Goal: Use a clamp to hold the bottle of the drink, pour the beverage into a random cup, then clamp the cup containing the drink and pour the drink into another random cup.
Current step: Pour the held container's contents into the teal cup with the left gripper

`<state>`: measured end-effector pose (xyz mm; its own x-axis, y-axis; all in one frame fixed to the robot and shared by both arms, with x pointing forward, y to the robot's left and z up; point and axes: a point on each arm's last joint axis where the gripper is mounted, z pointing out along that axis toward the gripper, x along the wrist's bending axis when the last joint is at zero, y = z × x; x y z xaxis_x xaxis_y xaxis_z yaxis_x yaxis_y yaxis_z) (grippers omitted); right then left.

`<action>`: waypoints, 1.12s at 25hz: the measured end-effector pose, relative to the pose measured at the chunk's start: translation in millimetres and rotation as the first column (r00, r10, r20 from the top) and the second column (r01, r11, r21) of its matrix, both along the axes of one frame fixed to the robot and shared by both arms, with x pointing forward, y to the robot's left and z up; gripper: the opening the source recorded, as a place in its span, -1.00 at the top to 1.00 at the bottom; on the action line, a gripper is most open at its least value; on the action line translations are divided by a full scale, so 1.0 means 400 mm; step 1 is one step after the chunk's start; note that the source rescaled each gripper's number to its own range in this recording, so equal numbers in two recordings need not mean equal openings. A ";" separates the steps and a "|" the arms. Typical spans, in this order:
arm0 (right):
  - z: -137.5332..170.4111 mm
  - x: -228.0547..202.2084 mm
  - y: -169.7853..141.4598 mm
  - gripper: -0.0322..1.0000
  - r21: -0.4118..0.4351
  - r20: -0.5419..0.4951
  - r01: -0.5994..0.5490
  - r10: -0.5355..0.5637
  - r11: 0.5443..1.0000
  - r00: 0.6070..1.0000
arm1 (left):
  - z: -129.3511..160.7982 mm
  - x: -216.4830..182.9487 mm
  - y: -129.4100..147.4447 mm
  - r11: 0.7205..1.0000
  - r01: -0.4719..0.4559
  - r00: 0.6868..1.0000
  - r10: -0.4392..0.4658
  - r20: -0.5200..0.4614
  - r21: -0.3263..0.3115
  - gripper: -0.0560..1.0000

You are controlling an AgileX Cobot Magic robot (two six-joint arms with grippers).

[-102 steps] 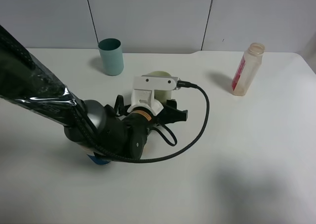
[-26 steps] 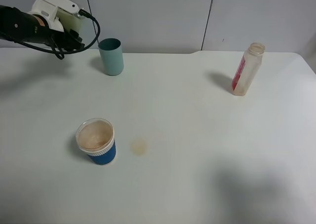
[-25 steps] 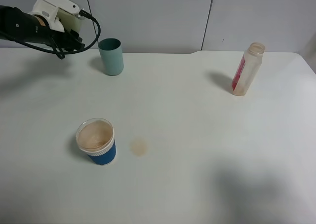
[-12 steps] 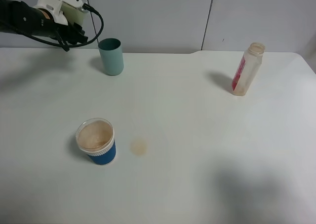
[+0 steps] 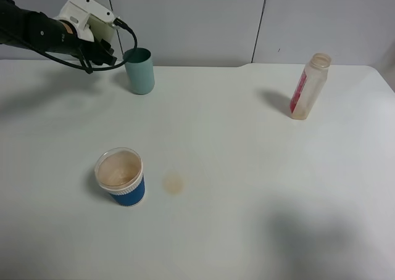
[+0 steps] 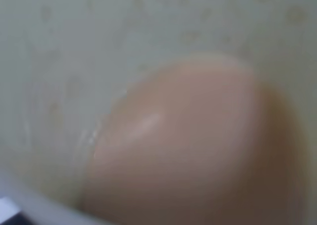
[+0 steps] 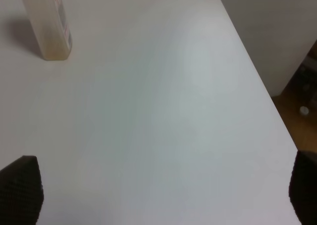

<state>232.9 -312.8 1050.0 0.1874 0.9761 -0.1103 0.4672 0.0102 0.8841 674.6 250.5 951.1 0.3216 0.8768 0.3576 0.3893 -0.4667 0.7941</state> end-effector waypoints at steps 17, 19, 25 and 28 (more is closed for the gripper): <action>0.000 0.000 0.000 -1.00 0.000 0.000 0.000 0.000 1.000 1.000 | 0.008 0.002 -0.016 0.995 0.070 0.996 -0.074 0.046 0.073 0.87; 0.000 0.000 0.000 -1.00 0.000 0.000 0.000 0.000 1.000 1.000 | 0.012 0.004 -0.017 0.991 0.088 0.993 -0.095 0.067 0.104 0.87; 0.000 0.000 0.000 -1.00 0.000 0.000 0.000 0.000 1.000 1.000 | 0.005 0.007 -0.018 0.987 0.101 0.991 -0.112 0.077 0.127 0.87; 0.000 0.000 0.000 -1.00 0.000 0.000 0.000 0.000 1.000 1.000 | -0.016 0.015 -0.019 0.986 0.104 0.992 -0.113 0.064 0.128 0.87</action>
